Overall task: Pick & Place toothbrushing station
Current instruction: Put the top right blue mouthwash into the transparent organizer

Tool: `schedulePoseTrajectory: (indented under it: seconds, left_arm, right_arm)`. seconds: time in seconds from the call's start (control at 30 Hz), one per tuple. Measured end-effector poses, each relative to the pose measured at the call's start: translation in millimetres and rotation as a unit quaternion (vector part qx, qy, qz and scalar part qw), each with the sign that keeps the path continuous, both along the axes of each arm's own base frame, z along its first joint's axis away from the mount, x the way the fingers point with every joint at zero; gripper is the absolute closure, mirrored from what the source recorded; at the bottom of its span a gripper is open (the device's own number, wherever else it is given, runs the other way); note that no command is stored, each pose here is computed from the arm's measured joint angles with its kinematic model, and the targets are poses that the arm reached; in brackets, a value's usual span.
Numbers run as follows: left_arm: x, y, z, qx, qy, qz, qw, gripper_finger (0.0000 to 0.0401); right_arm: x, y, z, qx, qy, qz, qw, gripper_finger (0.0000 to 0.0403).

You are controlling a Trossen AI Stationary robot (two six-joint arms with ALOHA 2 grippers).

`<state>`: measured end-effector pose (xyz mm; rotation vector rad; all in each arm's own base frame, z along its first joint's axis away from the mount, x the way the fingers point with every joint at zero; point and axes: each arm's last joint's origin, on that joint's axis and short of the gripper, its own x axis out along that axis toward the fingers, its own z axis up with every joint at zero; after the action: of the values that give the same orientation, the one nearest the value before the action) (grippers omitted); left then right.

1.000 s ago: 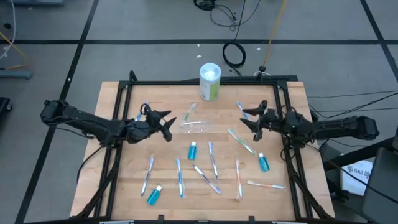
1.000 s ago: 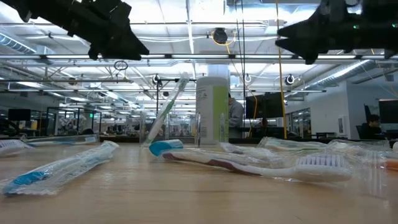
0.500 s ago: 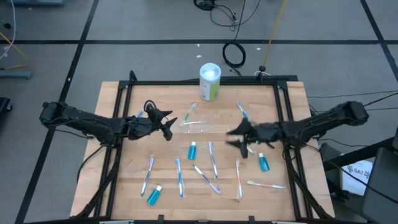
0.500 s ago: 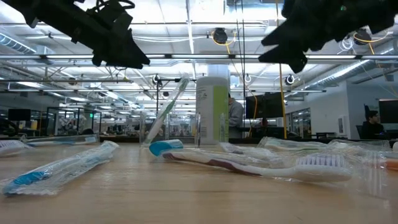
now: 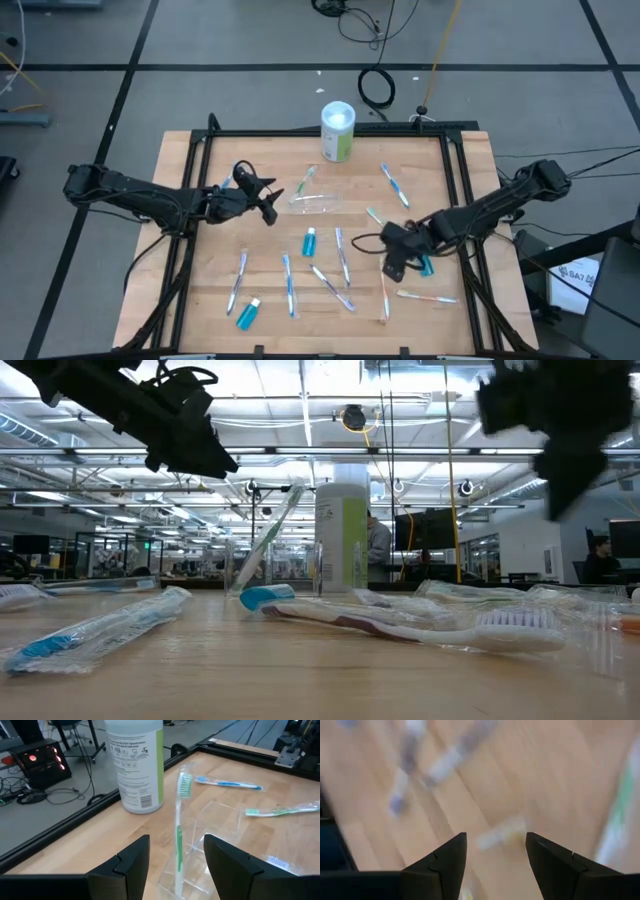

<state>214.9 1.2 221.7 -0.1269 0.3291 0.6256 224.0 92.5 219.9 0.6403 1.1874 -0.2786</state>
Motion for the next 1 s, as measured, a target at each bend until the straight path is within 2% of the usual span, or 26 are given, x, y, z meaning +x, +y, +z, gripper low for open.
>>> schedulePoseTrajectory:
  seconds: [0.07, 0.13, 0.3, 0.6, 0.83, 1.0]
  left_arm:
    - [0.1, -0.1, 0.0, -0.001, 0.000, -0.003, 1.000, 0.0210]
    - [0.0, -0.2, -0.3, -0.002, 0.001, -0.004, 1.000, 0.0210]
    - [-0.7, -0.2, -1.8, -0.001, 0.010, -0.004, 1.000, 0.0210]
    - [-0.7, -0.2, -1.9, -0.008, 0.007, -0.002, 1.000, 0.0210]
    - [-0.7, -0.2, -2.0, -0.009, 0.006, -0.001, 1.000, 0.0210]
    - [-0.7, -0.2, -2.0, -0.009, 0.006, -0.002, 1.000, 0.0210]
  right_arm:
    - [-11.2, -0.9, -5.4, 0.019, 0.066, -0.028, 0.997, 0.0206]
    - [-21.2, -2.8, -9.8, 0.015, 0.120, -0.051, 0.991, 0.0206]
    - [-38.0, -12.3, -26.3, -0.013, 0.194, -0.104, 0.975, 0.0206]
    - [-52.5, -29.9, -58.2, -0.028, 0.232, -0.127, 0.964, 0.0206]
    - [-53.4, -35.5, -66.7, -0.025, 0.226, -0.126, 0.966, 0.0206]
    - [-56.1, -36.4, -77.7, -0.010, 0.215, -0.160, 0.963, 0.0206]
